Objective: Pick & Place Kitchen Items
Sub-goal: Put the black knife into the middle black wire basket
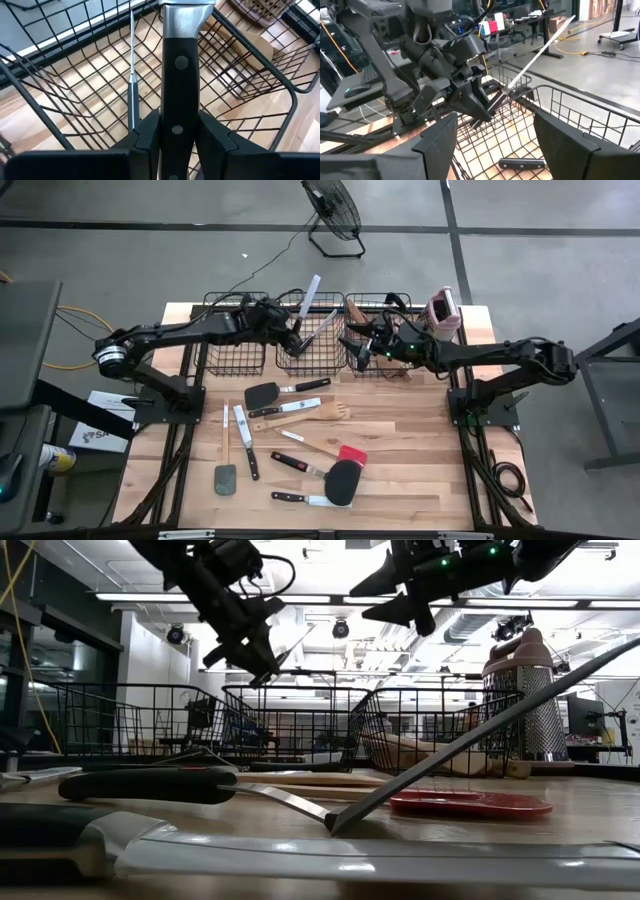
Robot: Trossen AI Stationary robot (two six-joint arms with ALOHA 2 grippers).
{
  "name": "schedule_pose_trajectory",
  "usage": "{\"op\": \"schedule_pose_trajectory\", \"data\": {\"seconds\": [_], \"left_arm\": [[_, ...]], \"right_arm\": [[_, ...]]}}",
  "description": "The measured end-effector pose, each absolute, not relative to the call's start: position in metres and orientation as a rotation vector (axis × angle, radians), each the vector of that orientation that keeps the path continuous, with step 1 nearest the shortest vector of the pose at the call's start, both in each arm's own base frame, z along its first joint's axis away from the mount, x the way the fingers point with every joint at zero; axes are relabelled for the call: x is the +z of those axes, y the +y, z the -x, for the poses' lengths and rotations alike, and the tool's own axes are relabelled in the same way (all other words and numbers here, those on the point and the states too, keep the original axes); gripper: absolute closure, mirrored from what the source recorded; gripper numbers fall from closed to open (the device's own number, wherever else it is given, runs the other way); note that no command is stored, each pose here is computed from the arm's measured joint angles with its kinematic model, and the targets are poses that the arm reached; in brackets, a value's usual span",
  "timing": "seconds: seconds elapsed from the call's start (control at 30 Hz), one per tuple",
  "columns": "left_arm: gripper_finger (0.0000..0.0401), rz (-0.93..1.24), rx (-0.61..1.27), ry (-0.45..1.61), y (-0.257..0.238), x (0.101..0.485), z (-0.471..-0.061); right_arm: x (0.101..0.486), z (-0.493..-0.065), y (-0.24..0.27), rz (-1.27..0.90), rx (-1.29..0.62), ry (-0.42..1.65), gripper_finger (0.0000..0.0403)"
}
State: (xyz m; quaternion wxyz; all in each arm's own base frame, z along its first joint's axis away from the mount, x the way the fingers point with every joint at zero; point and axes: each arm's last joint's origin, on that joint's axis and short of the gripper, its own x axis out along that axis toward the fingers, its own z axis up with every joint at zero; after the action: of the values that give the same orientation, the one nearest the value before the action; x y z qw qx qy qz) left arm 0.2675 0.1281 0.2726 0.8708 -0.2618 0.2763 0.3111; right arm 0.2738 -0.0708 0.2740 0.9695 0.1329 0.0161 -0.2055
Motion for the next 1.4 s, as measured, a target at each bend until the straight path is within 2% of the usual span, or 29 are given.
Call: {"op": "schedule_pose_trajectory", "data": {"seconds": [0.23,0.67,1.07,1.4], "left_arm": [[0.0313,0.501,0.596,0.758,0.139,0.271,-0.293],[0.0313,0.562,0.667,1.014,0.154,0.258,-0.324],[0.0313,0.652,0.699,1.123,0.157,0.228,-0.331],[0.0313,0.654,0.694,1.09,0.159,0.227,-0.335]], "right_arm": [[0.272,-0.273,-0.071,-0.268,-0.432,0.047,0.0149],[0.268,-0.273,-0.071,-0.269,-0.436,0.088,0.0149],[0.266,-0.273,-0.071,-0.27,-0.44,0.116,0.0149],[0.265,-0.273,-0.071,-0.27,-0.441,0.123,0.0149]]}}
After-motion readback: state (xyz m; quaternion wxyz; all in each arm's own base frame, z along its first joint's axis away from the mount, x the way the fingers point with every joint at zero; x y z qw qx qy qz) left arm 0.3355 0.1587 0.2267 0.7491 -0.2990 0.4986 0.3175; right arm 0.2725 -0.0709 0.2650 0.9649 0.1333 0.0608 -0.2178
